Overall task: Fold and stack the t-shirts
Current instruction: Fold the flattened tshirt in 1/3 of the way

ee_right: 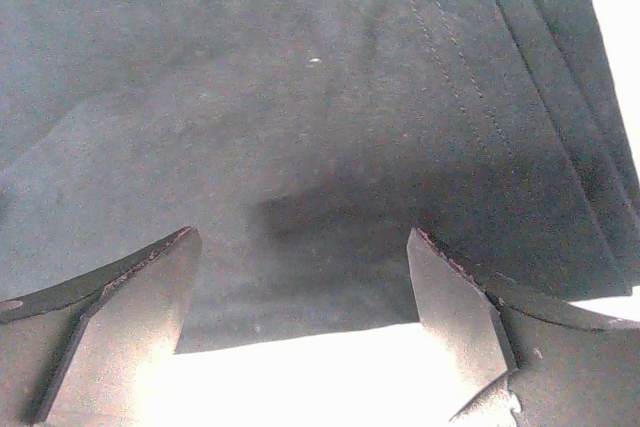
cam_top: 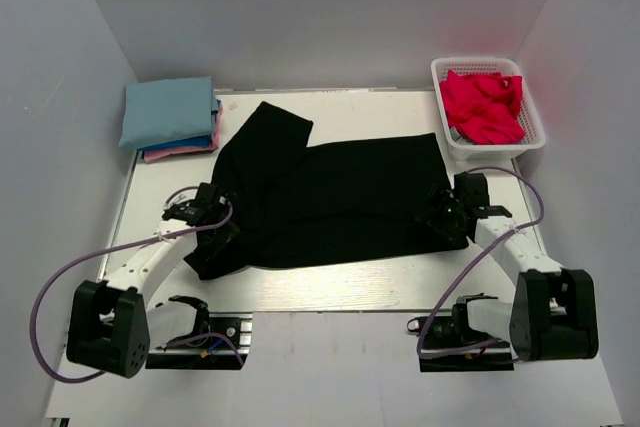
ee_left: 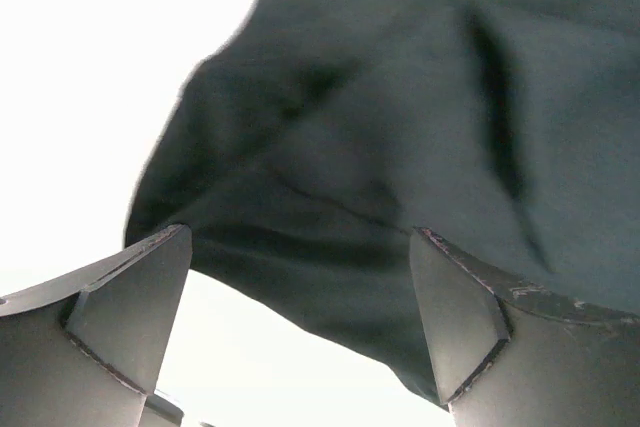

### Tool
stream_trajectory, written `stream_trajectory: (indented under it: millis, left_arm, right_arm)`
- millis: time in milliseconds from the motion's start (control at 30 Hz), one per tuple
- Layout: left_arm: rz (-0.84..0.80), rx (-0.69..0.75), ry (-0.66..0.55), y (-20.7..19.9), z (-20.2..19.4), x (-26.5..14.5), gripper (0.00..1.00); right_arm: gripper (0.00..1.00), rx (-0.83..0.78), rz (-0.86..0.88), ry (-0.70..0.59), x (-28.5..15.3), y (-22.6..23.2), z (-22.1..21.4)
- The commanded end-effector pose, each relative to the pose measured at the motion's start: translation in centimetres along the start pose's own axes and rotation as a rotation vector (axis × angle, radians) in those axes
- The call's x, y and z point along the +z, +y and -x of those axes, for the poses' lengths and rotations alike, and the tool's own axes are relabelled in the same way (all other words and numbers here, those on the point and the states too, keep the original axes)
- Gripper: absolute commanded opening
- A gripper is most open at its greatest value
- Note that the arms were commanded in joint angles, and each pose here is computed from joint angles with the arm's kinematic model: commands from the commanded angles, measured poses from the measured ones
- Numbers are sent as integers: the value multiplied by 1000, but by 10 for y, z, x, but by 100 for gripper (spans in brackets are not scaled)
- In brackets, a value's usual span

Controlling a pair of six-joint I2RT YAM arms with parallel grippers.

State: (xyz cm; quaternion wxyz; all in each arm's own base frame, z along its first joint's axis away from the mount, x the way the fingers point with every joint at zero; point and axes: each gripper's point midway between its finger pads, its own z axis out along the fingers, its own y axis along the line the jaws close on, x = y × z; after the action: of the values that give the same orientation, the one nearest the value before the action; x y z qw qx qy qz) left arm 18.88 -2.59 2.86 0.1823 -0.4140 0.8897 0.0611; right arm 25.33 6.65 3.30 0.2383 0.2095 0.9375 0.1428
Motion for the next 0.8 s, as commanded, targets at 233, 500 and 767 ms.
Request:
stream_trajectory:
  millis: [233,500,767]
  left_arm:
    - [-411,303,-19,-121,17,-62,100]
    - [-292,510,9,-131,-18,-44,93]
    - [-132,495,-22,-118,-15,-16,59]
  right_arm:
    - [90,-127,136,-132,-34,36,32]
    - [90,-96,118,-41,-11,27,15]
    - [90,-80,68,5,1,17,8]
